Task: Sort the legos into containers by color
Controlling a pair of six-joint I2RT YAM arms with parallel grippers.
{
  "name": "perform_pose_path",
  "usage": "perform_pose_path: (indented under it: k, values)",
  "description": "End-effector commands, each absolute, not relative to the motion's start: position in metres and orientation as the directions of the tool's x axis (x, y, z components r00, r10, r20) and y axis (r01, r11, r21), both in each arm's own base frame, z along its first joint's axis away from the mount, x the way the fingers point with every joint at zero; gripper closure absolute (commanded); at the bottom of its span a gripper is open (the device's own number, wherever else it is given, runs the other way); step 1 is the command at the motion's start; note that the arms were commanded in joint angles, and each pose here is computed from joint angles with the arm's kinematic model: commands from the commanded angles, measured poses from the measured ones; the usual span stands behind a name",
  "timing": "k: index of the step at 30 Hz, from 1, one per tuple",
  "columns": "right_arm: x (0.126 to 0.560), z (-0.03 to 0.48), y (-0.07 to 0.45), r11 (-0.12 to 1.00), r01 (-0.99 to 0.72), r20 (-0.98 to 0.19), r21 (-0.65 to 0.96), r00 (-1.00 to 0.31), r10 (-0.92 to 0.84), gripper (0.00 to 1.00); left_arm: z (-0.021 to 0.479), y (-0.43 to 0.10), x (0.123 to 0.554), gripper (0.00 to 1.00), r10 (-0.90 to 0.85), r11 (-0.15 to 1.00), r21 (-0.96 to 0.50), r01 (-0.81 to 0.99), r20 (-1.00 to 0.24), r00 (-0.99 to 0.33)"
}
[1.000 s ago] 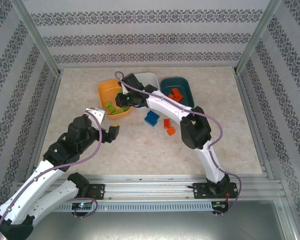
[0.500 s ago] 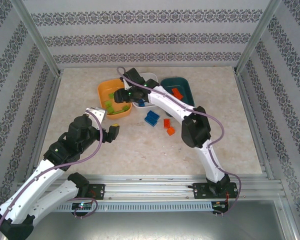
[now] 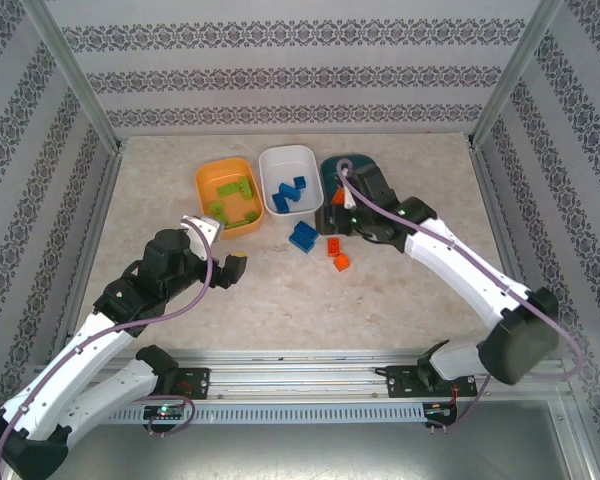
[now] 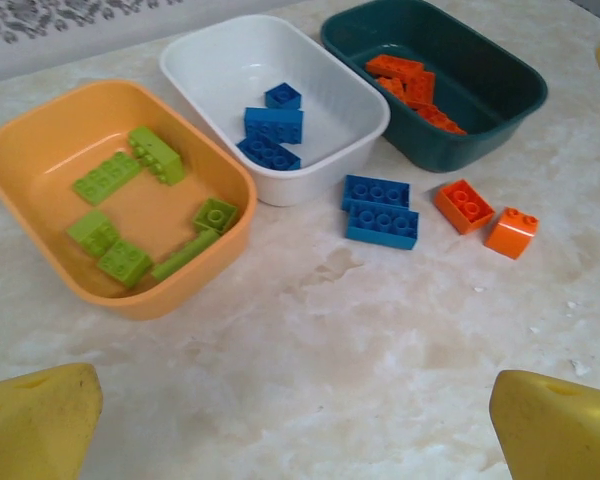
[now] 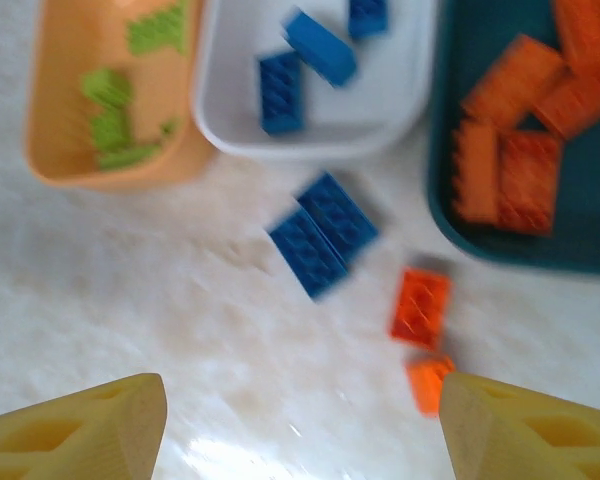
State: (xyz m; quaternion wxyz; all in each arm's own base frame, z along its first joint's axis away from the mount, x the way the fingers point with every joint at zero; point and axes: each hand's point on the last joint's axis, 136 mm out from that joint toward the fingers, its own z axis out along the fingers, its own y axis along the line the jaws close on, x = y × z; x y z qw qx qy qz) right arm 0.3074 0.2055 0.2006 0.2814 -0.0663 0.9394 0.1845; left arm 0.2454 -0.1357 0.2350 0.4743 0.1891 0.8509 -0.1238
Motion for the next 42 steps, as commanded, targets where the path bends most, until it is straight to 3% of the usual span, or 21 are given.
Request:
perform_pose_path:
  k: [1,7,12,32,42]
  values:
    - [0.279,0.168,0.17,0.957,-0.164,-0.489,0.238,-0.872,-0.027,0.27,0.227,-0.154,0.246,0.0,0.216,0.852,-0.083,0.517,-0.844,-0.492]
    - [0.254,0.132,0.151,0.968,-0.125,-0.424,0.218,-0.905,-0.022,0.24,0.191,-0.193,0.237,0.0,0.282,0.737,-0.258,0.624,-0.721,-0.632]
    - [0.245,0.101,0.161,0.965,-0.153,-0.35,0.214,-0.934,-0.07,0.23,0.171,-0.204,0.232,0.0,0.325,0.712,-0.337,0.617,-0.62,-0.714]
    - [0.301,0.044,0.195,0.966,-0.256,-0.252,0.037,-0.938,-0.239,0.25,0.189,-0.193,0.235,0.0,0.287,0.739,-0.272,0.616,-0.7,-0.654]
    - [0.303,0.021,0.192,0.969,-0.242,-0.206,0.042,-0.952,-0.229,0.4,0.19,-0.191,0.236,0.0,0.285,0.745,-0.266,0.611,-0.702,-0.653]
